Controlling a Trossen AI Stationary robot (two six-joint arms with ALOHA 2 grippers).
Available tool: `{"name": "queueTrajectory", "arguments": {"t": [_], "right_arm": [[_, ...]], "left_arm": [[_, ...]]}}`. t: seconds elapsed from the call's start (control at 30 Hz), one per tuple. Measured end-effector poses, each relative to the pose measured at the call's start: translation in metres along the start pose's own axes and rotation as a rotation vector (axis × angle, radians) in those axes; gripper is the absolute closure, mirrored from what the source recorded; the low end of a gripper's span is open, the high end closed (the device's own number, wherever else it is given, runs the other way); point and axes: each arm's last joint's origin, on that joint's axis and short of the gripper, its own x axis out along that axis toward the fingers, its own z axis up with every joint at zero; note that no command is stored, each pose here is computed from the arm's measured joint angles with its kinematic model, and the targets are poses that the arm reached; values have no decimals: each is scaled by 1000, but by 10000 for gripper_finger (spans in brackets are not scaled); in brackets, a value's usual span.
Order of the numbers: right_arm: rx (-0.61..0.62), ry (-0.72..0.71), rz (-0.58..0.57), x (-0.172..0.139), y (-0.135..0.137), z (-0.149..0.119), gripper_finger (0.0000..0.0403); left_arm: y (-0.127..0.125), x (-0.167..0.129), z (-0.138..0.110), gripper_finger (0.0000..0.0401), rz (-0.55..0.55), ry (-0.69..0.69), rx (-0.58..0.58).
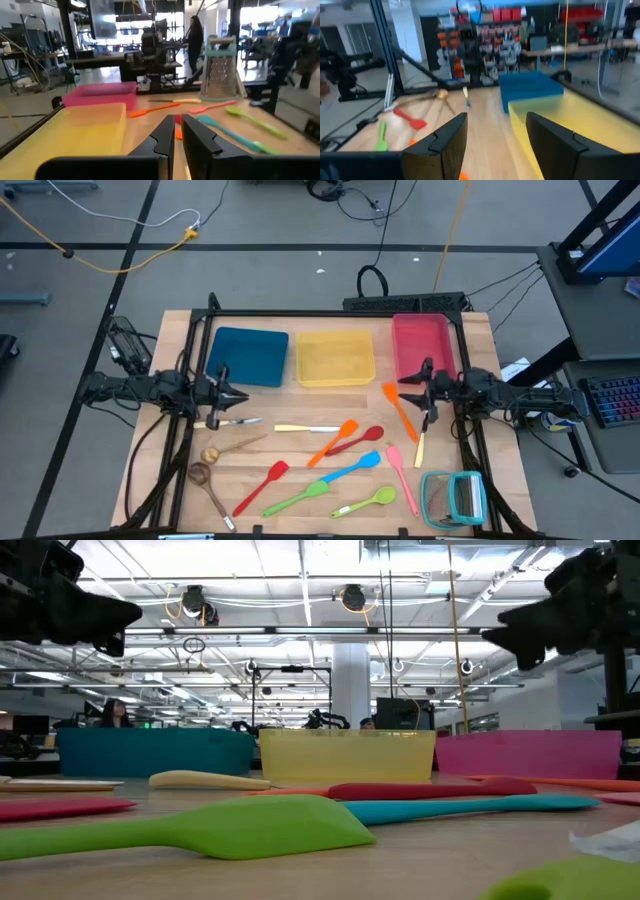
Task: Pick & Place Kitchen Items
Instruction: Put the left yellow knife into the blue bin
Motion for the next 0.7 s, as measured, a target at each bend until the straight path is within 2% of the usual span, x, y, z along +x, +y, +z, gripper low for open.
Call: {"name": "queueTrajectory", "arguments": {"t": [0.27, 0.5, 0.6, 0.7], "right_arm": [[-19, -175, 16, -2, 2, 17, 206], [-29, -257, 15, -3, 2, 25, 206], [-23, -271, -35, -3, 1, 26, 206], [-23, -272, -144, -4, -2, 25, 206]], "left_arm": [[0, 0, 0, 364, 4, 1, 45], [4, 0, 1, 361, 132, 7, 113], [4, 0, 1, 345, 138, 8, 151], [4, 0, 1, 315, 139, 7, 156]]}}
